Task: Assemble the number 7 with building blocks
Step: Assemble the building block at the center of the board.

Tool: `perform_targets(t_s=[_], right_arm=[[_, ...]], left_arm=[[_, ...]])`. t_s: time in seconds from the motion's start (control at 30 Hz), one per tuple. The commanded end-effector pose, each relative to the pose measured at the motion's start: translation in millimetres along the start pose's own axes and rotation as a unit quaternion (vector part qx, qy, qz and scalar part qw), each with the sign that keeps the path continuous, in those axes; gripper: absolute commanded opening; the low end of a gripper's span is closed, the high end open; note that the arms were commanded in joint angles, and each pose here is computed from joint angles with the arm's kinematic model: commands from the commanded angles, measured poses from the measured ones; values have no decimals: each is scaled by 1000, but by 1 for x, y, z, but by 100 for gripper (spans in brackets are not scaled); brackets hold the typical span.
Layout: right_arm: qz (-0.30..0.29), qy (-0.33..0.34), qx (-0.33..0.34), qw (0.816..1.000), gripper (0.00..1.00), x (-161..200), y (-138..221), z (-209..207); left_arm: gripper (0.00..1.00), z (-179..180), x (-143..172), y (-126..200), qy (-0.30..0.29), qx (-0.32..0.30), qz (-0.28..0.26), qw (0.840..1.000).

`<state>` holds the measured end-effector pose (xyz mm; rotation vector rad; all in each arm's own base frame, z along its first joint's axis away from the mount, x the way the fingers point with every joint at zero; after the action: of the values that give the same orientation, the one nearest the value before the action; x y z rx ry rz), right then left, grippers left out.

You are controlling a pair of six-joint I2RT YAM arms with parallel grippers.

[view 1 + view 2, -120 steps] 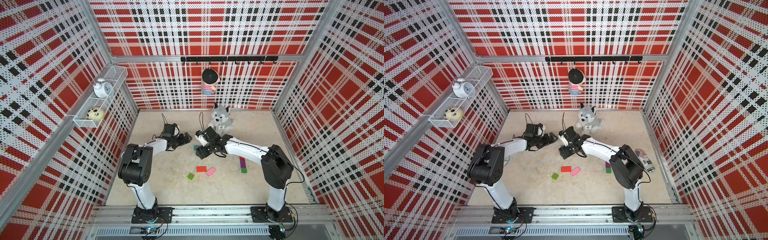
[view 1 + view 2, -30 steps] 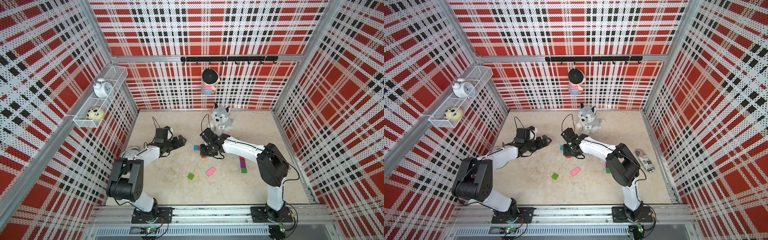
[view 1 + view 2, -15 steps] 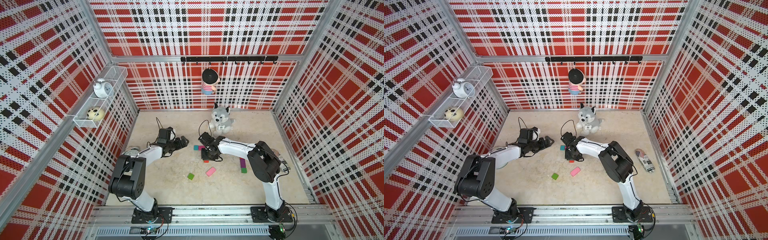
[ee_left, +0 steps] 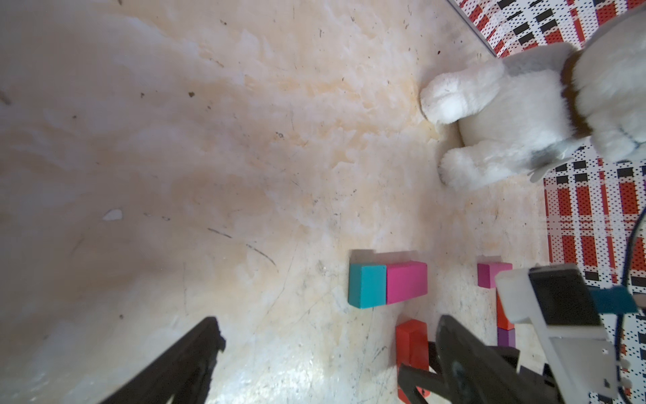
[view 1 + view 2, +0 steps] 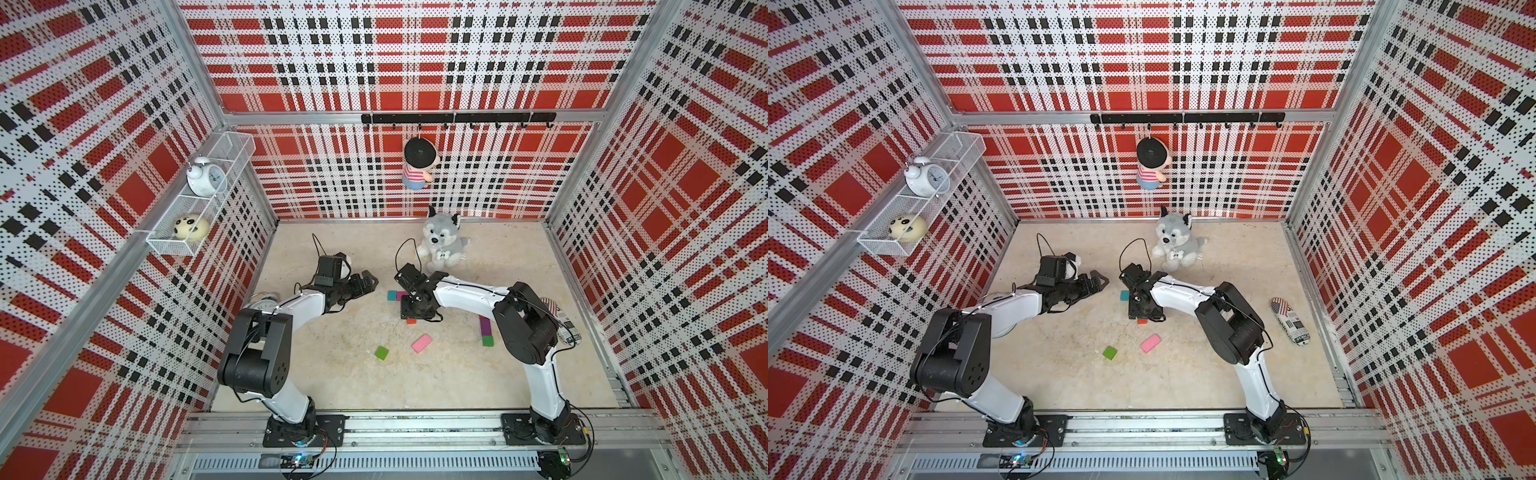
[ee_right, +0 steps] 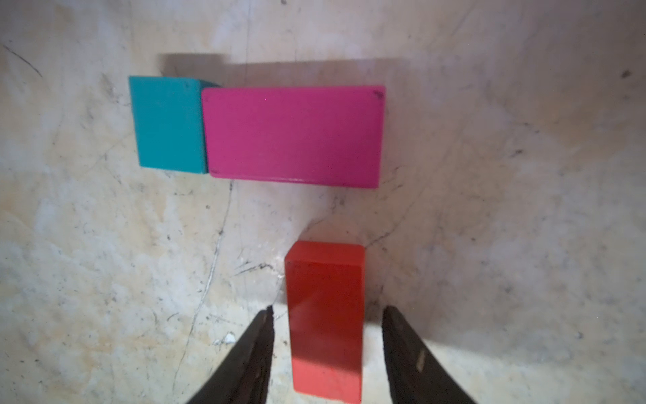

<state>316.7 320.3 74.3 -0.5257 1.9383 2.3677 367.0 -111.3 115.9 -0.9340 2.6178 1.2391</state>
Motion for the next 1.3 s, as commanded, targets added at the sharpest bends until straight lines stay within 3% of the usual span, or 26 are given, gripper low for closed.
perform_targets(t_s=[0.0, 0.23, 1.27], right_arm=[[-10, -4, 11, 1000, 56, -4, 15, -2], [-17, -1, 6, 1000, 53, -9, 27, 1], [38, 36, 26, 998, 46, -4, 7, 2]], left_arm=[[98, -9, -8, 1, -8, 11, -13, 1000], [98, -10, -6, 4, -8, 11, -13, 1000], [98, -2, 2, 0, -8, -1, -3, 1000]])
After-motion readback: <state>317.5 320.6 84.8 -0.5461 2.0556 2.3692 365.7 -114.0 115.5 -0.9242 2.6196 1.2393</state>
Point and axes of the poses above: each gripper's point midway between its finger pads, its own y axis back along the fingers, its own z axis along the line the jaws close on, x = y × z, the point moved 5 cm from there along y, back along the fingers, and after that the axes turned 11 degrees about y, right-handed, at the moved point
